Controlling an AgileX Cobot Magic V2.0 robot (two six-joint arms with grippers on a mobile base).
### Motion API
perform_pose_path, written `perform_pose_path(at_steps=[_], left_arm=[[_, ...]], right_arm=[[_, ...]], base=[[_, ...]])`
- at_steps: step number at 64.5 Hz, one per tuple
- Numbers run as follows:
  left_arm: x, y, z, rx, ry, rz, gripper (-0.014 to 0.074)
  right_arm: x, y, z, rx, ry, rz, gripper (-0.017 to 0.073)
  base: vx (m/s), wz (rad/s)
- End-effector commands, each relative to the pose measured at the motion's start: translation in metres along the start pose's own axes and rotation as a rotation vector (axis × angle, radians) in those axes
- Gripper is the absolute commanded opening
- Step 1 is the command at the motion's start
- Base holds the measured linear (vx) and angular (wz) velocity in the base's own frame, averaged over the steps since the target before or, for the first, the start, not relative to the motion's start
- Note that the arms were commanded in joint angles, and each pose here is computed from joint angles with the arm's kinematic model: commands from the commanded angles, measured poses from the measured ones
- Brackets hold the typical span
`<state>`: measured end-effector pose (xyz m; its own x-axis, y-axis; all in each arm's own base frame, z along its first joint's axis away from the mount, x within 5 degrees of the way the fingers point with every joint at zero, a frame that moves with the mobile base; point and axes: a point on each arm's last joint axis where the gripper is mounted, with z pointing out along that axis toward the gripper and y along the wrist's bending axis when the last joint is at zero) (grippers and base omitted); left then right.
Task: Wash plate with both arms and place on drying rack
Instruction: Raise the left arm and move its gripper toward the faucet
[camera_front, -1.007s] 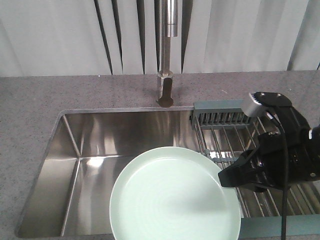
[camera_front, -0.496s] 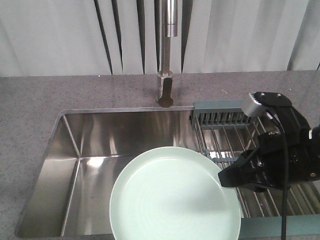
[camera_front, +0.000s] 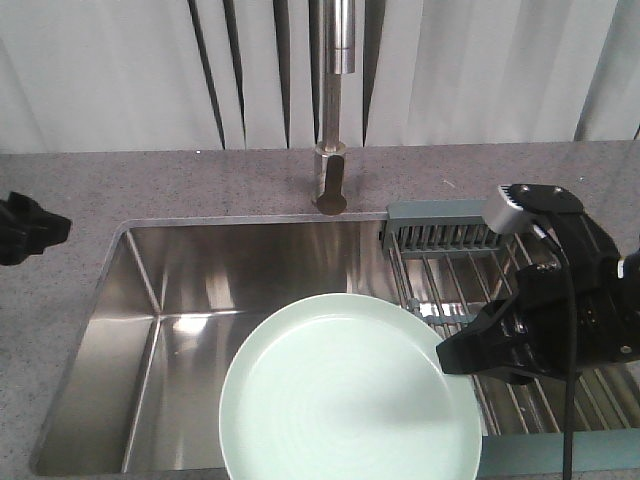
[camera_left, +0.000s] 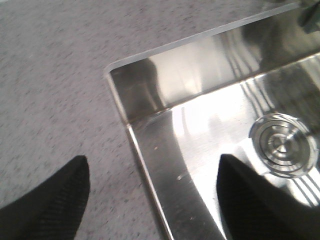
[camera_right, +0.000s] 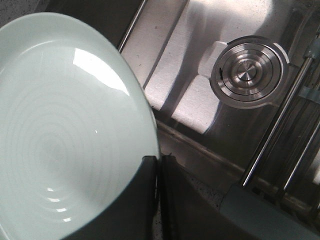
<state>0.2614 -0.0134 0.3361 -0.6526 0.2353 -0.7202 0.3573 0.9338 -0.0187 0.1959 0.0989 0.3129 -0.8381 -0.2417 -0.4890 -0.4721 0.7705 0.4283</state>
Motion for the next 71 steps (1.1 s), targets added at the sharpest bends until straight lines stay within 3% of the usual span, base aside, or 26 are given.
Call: perform_pose_path(at_steps=[1,10,45,60,71], left_arm=[[-0.026,-0.005,-0.002,0.086,-0.136,0.063,0.0516],[-0.042,-0.012,0.016,0.185,-0.159,0.116,0.0512],[-0.099,-0.075,0.103,0.419,-0.145,0.507,0.0512],[-0.120,-0.092,0.140,0.493,-0.185,0.544,0.0512],[-0.134,-0.095,0.162,0.523,-0.248,0.563,0.0512]], right_arm=[[-0.008,0.007,-0.010,-0.020,-0.081,-0.010,-0.0004],[-0.008,0.007,-0.010,-0.020,-0.081,-0.010,-0.0004],[-0.008,0.007,-0.010,-0.020,-0.081,-0.010,-0.0004],[-0.008,0.007,-0.010,-0.020,-0.081,-0.010,-0.0004],[-0.008,0.007,-0.010,-0.020,-0.081,-0.010,-0.0004]], base=[[0.00,0.00],[0.00,0.00],[0.00,0.00],[0.00,0.00],[0.00,0.00]])
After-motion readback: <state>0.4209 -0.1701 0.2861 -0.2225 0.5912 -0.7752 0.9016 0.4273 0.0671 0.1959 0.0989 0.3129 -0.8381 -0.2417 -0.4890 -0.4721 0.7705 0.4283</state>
